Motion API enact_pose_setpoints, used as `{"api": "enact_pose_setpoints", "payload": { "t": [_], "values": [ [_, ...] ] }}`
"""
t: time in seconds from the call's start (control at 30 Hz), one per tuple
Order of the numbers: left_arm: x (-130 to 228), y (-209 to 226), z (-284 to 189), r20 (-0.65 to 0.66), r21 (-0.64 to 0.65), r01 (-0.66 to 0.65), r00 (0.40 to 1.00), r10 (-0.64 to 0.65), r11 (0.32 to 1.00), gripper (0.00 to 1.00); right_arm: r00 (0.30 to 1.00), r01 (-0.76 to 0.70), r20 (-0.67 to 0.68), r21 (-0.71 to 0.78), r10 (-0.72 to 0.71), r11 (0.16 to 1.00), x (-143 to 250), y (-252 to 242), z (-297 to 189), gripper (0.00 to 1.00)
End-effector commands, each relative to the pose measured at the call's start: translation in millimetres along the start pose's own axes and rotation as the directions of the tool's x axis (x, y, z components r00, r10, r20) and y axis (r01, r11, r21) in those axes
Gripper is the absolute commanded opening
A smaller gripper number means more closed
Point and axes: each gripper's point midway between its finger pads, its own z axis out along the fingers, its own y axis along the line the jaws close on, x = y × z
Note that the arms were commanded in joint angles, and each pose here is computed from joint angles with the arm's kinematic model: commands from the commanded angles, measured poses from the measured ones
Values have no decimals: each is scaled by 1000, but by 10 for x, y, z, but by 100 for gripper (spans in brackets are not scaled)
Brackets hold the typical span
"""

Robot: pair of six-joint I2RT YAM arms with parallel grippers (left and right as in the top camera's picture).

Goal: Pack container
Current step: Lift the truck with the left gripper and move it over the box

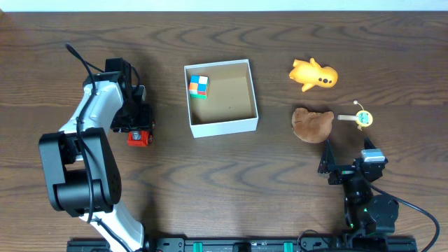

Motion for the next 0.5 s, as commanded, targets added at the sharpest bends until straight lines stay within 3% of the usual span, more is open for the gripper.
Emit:
{"api": "enact_pose_setpoints", "payload": {
  "t": [0.0,0.47],
  "values": [
    [-37,19,-56,21,-8,-3,1000,3,1000,56,1000,11,1,11,-11,1000,3,-26,-2,99],
    [-430,25,-654,166,-4,77,983,-75,997,56,1000,11,1,11,-11,1000,3,-26,-2,99]
  ]
}}
